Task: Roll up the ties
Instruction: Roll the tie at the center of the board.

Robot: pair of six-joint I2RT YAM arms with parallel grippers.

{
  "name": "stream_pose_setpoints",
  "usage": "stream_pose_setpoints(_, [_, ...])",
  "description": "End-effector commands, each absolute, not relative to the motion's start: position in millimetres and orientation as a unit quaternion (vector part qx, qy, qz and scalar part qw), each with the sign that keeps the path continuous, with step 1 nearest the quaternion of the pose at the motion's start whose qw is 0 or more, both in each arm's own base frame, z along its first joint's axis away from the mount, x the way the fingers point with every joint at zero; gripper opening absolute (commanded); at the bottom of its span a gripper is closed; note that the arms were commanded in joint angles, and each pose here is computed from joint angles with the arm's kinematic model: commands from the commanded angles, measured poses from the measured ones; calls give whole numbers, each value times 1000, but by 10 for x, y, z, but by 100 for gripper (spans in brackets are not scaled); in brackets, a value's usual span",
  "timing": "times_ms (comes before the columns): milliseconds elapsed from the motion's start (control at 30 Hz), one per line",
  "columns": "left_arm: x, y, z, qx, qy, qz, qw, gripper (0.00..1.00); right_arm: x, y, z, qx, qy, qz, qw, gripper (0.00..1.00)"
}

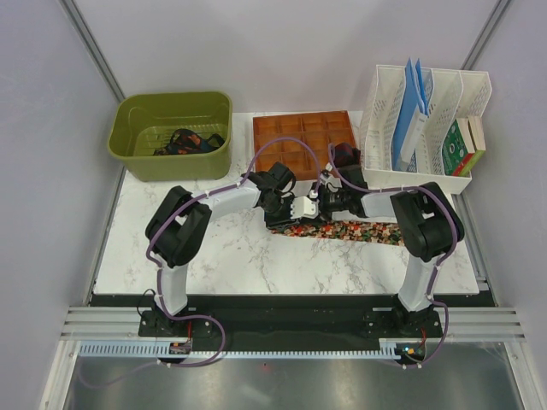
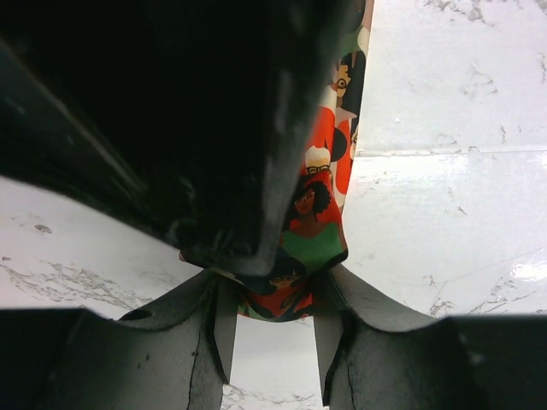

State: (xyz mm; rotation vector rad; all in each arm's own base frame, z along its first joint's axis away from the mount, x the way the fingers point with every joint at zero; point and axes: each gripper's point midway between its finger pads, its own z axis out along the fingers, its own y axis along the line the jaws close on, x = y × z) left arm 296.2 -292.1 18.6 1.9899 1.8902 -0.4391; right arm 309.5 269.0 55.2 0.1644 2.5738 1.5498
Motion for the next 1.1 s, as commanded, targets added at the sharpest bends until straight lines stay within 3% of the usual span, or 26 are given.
stream_pose_setpoints(0, [2676,-2776,-256,711,675,-166,104,43,3091,2884,707,27,836,541,84,57])
stream_pose_setpoints(100, [2673,-2758,-252,711,676,-164,104,43,3071,2934,603,20,842,533,83,55])
stream_pose_setpoints(167, [2682,-2748,-251,710,678,-162,104,44,3067,2908,491,23,851,519,79,47])
stream_pose_setpoints(333, [2705,-2751,-223,706,681,-162,108,45,3054,2721,271,28,875,479,68,14])
stream_pose_setpoints(433, [2735,-2772,-154,705,680,-164,118,46,3084,2629,182,30,887,455,72,1])
stream_pose_setpoints(600, [2780,-2827,69,699,678,-174,147,56,3069,2529,-17,35,903,422,64,0])
stream_pose_setpoints(800, [2996,-2818,681,657,684,-212,236,73,3024,2465,-173,27,916,396,50,0])
stream_pose_setpoints(867, [3073,-2816,965,641,675,-229,286,80,3009,2449,-196,23,918,393,46,0])
stream_pose_setpoints(933, [3143,-2690,1095,622,679,-236,311,99,2994,2429,-219,18,921,387,46,0])
stream_pose_setpoints(1067, [3303,-2548,1668,577,675,-247,387,100,2946,2403,-209,-9,923,380,55,0])
